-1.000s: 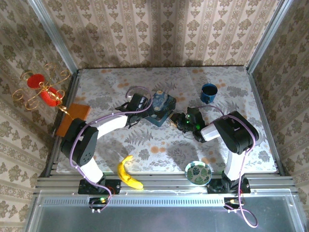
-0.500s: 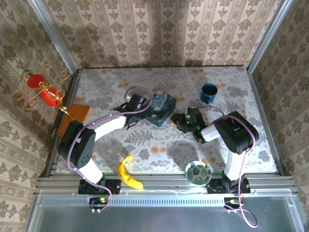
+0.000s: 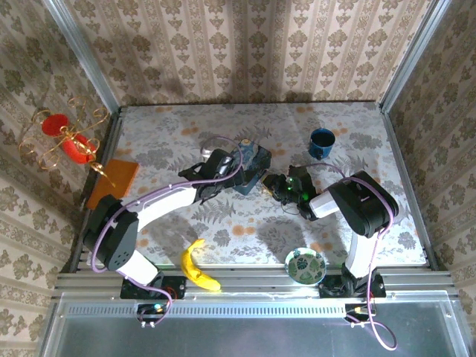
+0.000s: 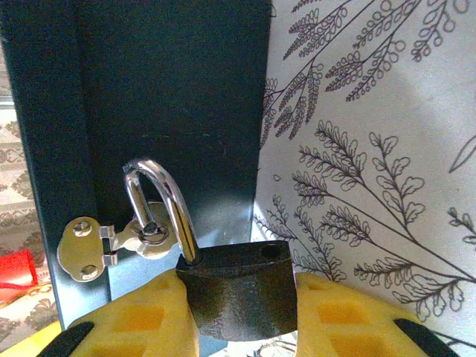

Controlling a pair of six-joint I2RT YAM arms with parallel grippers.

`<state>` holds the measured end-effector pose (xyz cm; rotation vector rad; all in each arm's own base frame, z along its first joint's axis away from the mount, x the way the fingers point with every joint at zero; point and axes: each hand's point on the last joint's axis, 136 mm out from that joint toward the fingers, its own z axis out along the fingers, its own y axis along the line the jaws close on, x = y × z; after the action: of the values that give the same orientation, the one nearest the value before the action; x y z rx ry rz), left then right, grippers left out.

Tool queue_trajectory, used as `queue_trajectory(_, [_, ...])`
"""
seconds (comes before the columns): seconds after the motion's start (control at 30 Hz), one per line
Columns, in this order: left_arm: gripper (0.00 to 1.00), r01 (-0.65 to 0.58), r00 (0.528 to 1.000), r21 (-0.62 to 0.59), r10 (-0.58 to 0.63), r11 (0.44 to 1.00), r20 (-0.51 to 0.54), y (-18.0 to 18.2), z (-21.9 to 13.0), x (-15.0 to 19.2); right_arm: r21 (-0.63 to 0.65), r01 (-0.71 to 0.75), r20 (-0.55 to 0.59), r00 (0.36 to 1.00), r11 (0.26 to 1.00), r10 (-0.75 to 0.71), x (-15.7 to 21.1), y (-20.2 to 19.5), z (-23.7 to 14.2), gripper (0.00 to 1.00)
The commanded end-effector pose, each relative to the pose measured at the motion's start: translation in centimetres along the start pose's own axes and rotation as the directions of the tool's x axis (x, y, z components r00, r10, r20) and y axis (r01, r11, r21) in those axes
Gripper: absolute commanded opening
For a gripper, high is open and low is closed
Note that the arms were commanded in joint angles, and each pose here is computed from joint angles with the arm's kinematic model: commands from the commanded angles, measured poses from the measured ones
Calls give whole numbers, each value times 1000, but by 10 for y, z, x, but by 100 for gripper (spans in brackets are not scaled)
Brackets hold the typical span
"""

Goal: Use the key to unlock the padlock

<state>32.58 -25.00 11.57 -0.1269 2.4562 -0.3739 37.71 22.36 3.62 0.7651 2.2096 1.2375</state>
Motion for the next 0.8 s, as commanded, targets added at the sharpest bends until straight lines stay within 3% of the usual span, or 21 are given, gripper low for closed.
queue_trajectory(0.0, [100,-22,1000,-34,22,999,-8,-1,3,1,8,-6,29,1000,1000,6,-4,-2,4,0])
queue_trajectory(0.47, [99,-42,996,-67,37,997,-76,0,28,22,4,-5,33,999,1000,5,-5,1,2,0])
queue_trajectory(0.77, [86,-6,995,-94,-3,996,-98,21,38,29,0,1,41,999,1000,-1,-9,5,2,0])
